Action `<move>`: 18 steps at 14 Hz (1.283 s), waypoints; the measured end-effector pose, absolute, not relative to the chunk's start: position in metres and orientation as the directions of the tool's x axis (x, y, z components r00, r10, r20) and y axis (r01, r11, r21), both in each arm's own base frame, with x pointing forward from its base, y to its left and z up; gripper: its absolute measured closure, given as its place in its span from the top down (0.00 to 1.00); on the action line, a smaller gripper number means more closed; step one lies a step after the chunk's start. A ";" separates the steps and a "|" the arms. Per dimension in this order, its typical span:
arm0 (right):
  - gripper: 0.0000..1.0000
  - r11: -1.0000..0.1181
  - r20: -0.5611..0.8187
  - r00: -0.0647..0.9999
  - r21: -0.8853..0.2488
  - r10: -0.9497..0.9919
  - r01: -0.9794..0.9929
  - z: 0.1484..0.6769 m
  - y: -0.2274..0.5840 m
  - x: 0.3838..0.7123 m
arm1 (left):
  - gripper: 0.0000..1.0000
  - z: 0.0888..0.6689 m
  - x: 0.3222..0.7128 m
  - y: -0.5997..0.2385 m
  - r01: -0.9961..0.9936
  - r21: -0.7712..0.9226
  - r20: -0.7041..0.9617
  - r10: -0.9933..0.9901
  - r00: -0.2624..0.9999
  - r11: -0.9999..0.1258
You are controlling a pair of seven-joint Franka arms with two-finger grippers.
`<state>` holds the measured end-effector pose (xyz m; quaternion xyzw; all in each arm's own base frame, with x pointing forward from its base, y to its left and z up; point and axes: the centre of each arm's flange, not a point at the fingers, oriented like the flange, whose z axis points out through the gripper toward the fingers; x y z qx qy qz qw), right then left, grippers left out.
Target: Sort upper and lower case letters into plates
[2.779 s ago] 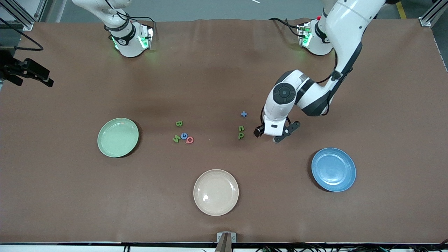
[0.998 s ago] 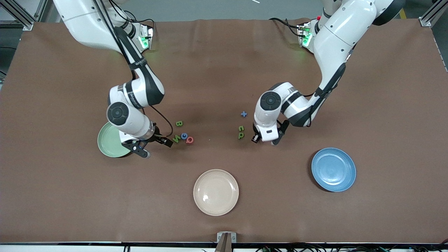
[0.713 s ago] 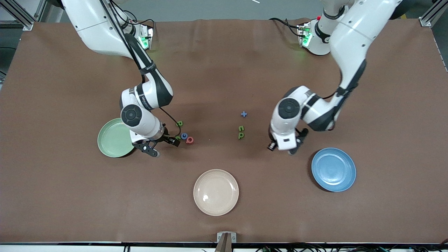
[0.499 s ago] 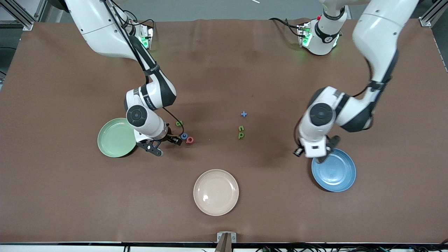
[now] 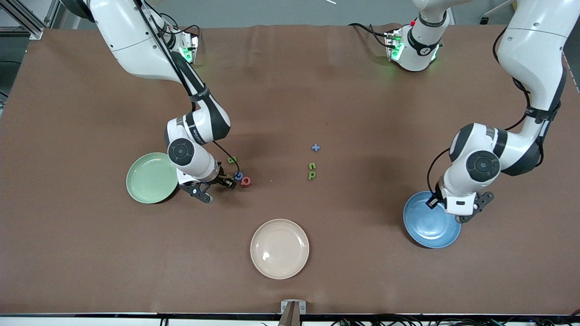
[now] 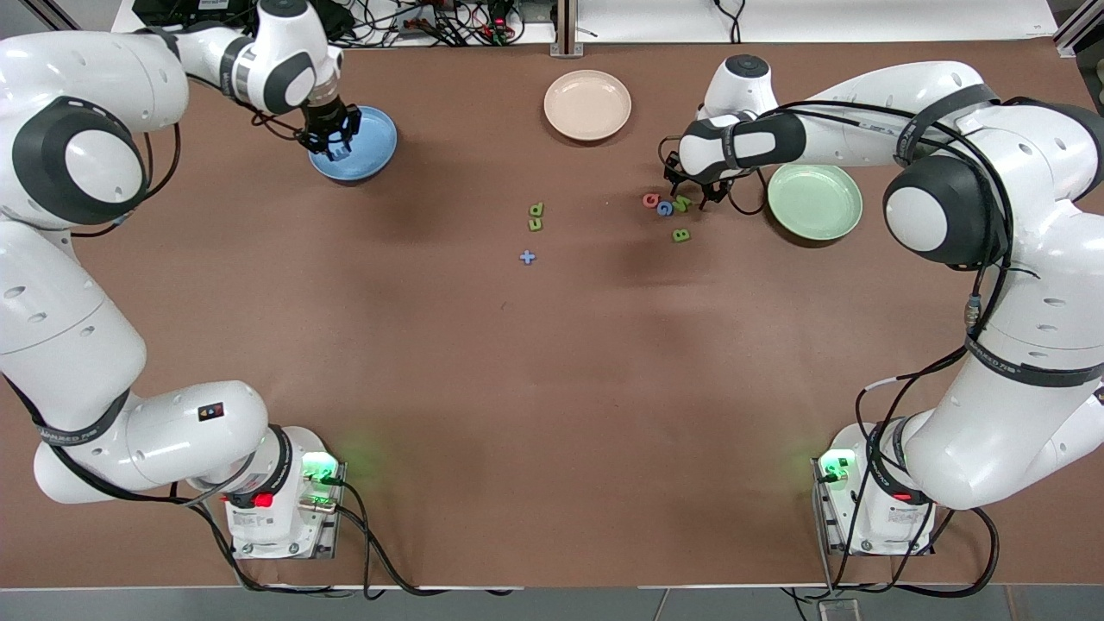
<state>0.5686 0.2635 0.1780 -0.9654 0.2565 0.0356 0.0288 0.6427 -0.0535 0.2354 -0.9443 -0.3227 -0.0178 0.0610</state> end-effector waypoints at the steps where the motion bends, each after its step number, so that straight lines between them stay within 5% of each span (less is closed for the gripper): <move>1: 0.64 -0.865 -0.084 0.864 -0.037 -0.496 -0.500 0.178 0.266 0.568 | 0.45 0.228 0.644 -0.046 0.607 -0.097 0.065 0.604 0.794 -0.789; 3: 0.51 -0.865 -0.084 0.864 -0.036 -0.496 -0.500 0.178 0.268 0.567 | 0.56 0.221 0.646 -0.043 0.611 -0.086 0.060 0.608 0.792 -0.787; 4: 0.35 -0.865 -0.083 0.864 -0.037 -0.497 -0.501 0.178 0.267 0.567 | 0.56 0.221 0.648 -0.044 0.611 -0.083 0.061 0.608 0.792 -0.788; 6: 0.34 -0.863 -0.081 0.862 -0.036 -0.500 -0.504 0.179 0.266 0.568 | 0.60 0.224 0.650 -0.046 0.609 -0.077 0.065 0.606 0.793 -0.789; 9: 0.34 -0.863 -0.082 0.861 -0.014 -0.502 -0.504 0.186 0.250 0.576 | 0.85 0.229 0.649 -0.073 0.622 -0.056 0.062 0.619 0.783 -0.781; 15: 0.34 -0.932 -0.152 0.922 -0.011 -0.357 -0.363 0.301 0.119 0.602 | 1.00 0.242 0.588 -0.282 0.648 -0.013 0.027 0.647 0.762 -0.762; 18: 0.34 -0.953 -0.160 0.943 -0.029 -0.293 -0.301 0.288 0.058 0.590 | 0.99 0.235 0.554 -0.356 0.588 -0.008 0.015 0.588 0.809 -0.809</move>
